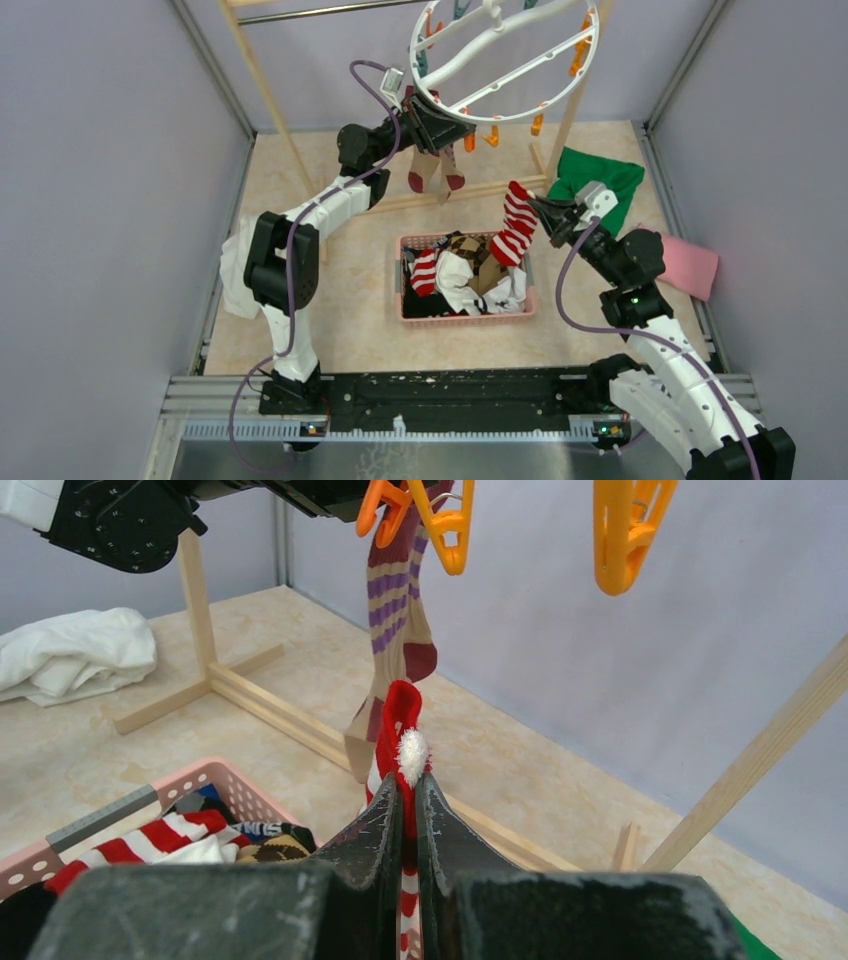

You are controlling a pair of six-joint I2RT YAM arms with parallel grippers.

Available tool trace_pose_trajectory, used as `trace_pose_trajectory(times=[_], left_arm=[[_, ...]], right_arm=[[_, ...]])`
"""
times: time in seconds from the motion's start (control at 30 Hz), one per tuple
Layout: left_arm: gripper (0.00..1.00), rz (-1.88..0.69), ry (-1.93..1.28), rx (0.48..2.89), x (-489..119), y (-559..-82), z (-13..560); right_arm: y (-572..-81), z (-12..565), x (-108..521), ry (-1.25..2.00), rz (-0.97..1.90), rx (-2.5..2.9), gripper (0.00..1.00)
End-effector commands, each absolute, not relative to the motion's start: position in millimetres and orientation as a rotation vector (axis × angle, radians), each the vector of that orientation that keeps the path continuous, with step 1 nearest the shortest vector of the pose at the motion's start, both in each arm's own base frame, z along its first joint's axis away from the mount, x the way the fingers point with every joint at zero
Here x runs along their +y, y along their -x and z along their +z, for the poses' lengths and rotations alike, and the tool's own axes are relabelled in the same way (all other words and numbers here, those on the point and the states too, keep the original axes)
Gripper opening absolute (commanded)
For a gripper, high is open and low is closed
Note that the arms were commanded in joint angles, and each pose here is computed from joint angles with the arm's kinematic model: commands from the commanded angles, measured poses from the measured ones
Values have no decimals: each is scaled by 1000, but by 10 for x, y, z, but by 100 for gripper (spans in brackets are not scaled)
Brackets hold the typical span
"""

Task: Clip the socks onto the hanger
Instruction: Open the clamp at the hanger.

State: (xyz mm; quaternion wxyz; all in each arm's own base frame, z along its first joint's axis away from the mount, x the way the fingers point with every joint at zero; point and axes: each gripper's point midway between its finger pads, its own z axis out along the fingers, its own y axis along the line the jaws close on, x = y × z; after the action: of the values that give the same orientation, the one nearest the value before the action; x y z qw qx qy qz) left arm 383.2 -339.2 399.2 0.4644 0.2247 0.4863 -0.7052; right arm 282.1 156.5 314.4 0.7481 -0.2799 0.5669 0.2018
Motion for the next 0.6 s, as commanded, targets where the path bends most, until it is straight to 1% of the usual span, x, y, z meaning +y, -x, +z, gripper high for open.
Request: trace_pose_trajectory(times=[0.0,0.1,0.13,0.17,0.2,0.37,0.5,0.57], left_arm=[[0,-1716,-568,1098,-3369,-3767,4258],[0,-1716,-561,1109,-3370,-3772,4252],[4,-1720,-551,1118,-3370,-3781,4252],[16,-1722,-545,1130,-3375,-3792,4240],[22,-1722,-544,1133,-3375,-3794,4235],[37,-1722,-549,1129,-3372,-3780,4240],[44,-1721,-554,1128,-3373,-3777,4240],[45,-1723,-554,1126,-3375,-3779,4237]], right_arm=[[-2746,3293,1599,645,456,1177,0],[-2741,3288,1643,659,483,1178,0],[-2743,3289,1651,661,488,1178,0],[-2747,3290,1659,662,492,1178,0],[-2754,3290,1662,662,493,1178,0],[-2763,3294,1666,662,493,1178,0],[-2761,3296,1658,660,490,1179,0],[-2762,3289,1662,661,493,1181,0]])
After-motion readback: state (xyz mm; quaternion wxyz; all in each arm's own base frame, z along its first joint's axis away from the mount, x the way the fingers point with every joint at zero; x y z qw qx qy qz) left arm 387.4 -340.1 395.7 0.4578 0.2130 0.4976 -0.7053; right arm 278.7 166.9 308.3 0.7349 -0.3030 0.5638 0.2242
